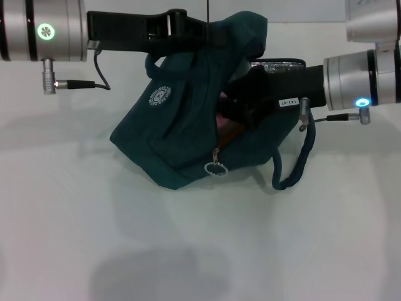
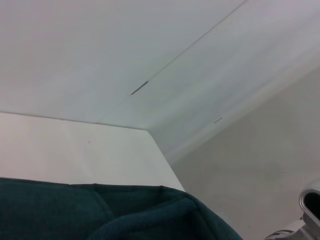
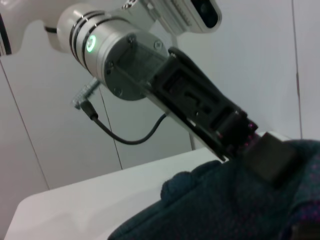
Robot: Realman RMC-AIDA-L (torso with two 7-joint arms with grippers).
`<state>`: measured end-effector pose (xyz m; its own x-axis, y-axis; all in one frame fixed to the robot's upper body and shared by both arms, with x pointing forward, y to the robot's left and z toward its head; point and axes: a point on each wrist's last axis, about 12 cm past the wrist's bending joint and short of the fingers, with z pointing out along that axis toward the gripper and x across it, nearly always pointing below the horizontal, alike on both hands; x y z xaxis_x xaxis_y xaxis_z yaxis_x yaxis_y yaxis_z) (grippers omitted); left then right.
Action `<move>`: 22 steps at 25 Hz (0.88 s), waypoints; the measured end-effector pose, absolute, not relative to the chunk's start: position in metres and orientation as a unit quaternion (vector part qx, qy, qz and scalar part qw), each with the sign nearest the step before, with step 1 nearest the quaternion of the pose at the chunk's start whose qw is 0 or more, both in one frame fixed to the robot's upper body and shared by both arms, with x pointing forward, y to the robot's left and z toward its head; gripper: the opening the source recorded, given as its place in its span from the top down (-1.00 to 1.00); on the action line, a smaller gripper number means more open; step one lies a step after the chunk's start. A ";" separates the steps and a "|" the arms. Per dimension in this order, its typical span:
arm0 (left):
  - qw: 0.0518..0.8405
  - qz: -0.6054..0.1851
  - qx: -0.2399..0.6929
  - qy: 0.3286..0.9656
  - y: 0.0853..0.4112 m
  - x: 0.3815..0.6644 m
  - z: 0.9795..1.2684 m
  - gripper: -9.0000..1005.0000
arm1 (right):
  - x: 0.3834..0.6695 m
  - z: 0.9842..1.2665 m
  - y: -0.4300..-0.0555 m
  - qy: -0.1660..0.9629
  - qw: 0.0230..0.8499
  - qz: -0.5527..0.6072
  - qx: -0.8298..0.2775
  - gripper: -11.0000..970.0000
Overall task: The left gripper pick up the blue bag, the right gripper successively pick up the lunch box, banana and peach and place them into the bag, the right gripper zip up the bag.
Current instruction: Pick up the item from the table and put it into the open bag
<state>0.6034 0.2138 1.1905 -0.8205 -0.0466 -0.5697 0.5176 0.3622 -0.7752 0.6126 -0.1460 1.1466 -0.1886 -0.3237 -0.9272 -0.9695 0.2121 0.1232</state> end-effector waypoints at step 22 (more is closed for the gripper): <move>0.263 -0.540 0.145 0.786 0.219 0.604 1.189 0.85 | 0.581 1.152 -0.227 0.646 0.480 0.434 -0.404 -0.05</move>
